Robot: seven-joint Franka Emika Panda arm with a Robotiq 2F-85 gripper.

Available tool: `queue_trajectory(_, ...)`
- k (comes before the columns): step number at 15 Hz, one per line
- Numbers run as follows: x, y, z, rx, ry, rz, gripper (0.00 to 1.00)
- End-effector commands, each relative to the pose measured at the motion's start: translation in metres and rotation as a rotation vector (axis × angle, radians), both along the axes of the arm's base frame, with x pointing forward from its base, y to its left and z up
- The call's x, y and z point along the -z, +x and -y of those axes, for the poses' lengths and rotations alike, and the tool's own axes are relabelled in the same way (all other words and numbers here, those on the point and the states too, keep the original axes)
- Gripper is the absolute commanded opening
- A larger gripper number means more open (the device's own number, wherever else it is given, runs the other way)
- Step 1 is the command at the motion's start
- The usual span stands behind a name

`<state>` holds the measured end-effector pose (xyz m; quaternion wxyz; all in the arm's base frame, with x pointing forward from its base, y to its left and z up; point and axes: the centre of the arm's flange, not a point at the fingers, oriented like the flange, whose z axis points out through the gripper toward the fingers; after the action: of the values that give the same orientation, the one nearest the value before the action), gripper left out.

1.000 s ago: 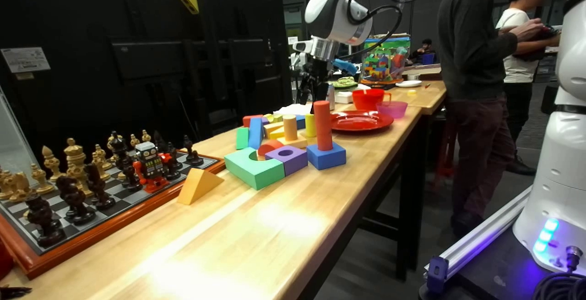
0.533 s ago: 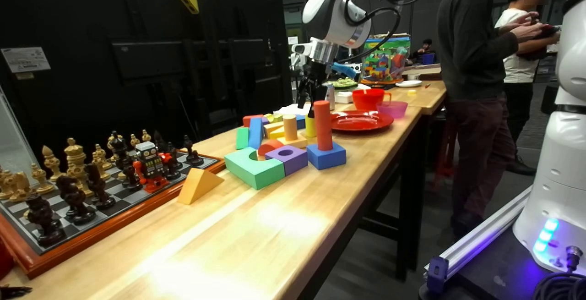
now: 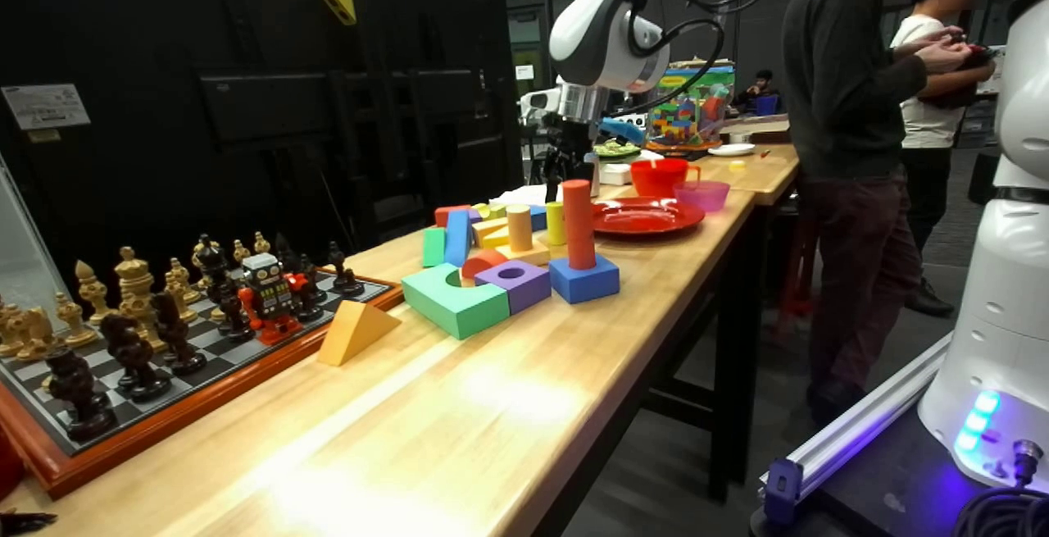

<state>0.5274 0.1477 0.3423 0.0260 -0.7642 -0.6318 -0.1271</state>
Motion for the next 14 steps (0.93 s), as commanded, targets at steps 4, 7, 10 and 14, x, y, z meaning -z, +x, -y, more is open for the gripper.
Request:
queue_trajectory(4,-0.0093,-0.0106,-0.0017,0.008,-0.054,0.007,0.82)
queue_trajectory(7,-0.0095,-0.0099,-0.0023,0.007,-0.053,0.01,0.74)
queue_trajectory(10,-0.0092,-0.0089,-0.0021,0.007,-0.051,0.012,0.49)
queue_trajectory(14,-0.0093,-0.0083,-0.0038,-0.001,-0.051,0.015,0.16)
